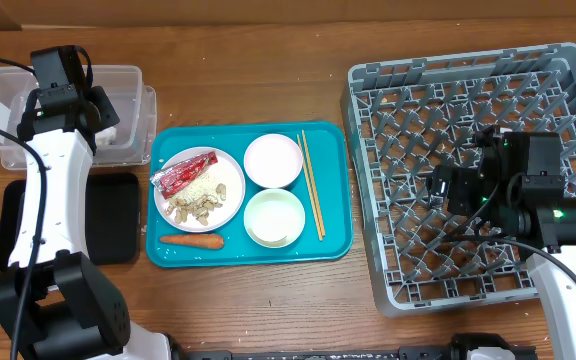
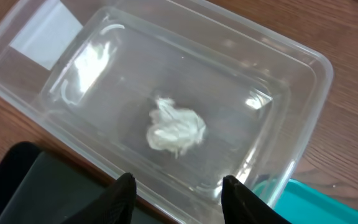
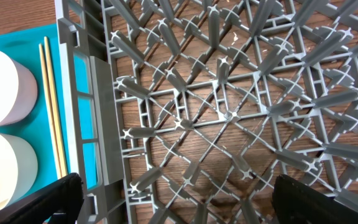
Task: Sort waste into correct bins and load items into the dishwasher
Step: 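Move the tissue over the clear plastic bin and open the left gripper, then grasp the red snack wrapper on the plate with the left gripper, then carry the red wrapper to the clear bin and release it, then grasp the white paper cup from the bowl with the left gripper and lift, then extend the cup toward the right gripper and close the right gripper on it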
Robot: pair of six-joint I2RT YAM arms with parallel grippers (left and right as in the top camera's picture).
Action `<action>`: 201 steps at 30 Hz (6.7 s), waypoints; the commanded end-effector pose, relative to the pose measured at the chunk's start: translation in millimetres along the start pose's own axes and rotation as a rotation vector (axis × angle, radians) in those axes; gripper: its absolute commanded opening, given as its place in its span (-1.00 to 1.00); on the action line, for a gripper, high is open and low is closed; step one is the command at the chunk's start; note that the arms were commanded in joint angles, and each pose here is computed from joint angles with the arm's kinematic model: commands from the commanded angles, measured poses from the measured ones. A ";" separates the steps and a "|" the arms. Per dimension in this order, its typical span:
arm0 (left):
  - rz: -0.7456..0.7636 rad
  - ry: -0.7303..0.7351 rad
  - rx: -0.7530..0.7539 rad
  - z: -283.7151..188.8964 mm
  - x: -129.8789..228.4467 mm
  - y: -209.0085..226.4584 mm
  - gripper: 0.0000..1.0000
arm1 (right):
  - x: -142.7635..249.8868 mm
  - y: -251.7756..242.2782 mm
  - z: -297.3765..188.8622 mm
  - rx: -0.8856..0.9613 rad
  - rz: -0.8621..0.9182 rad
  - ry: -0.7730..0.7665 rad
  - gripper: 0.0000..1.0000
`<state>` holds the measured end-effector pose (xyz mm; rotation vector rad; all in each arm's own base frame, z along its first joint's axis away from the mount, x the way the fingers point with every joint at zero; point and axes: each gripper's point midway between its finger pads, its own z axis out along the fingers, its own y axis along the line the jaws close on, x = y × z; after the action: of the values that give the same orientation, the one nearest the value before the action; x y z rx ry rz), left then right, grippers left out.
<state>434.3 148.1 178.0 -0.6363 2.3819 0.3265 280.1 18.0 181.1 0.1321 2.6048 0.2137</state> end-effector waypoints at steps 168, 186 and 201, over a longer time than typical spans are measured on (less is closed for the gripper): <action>0.438 0.660 1.547 -266.4 168.5 -262.5 -0.92 | -35.8 145.6 -94.4 -0.973 -0.410 -0.294 1.00; 0.484 0.673 1.872 -330.3 173.3 -276.9 -0.92 | -35.6 156.3 -106.5 -1.102 -0.467 -0.319 1.00; 0.527 0.687 1.903 -345.0 183.9 -286.7 -0.92 | -29.0 167.0 -130.1 -1.342 -0.503 -0.306 0.91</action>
<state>281.2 -292.9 292.3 0.8672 2.1384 -1.9343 257.4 160.1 317.7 -0.7953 1.7227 1.4354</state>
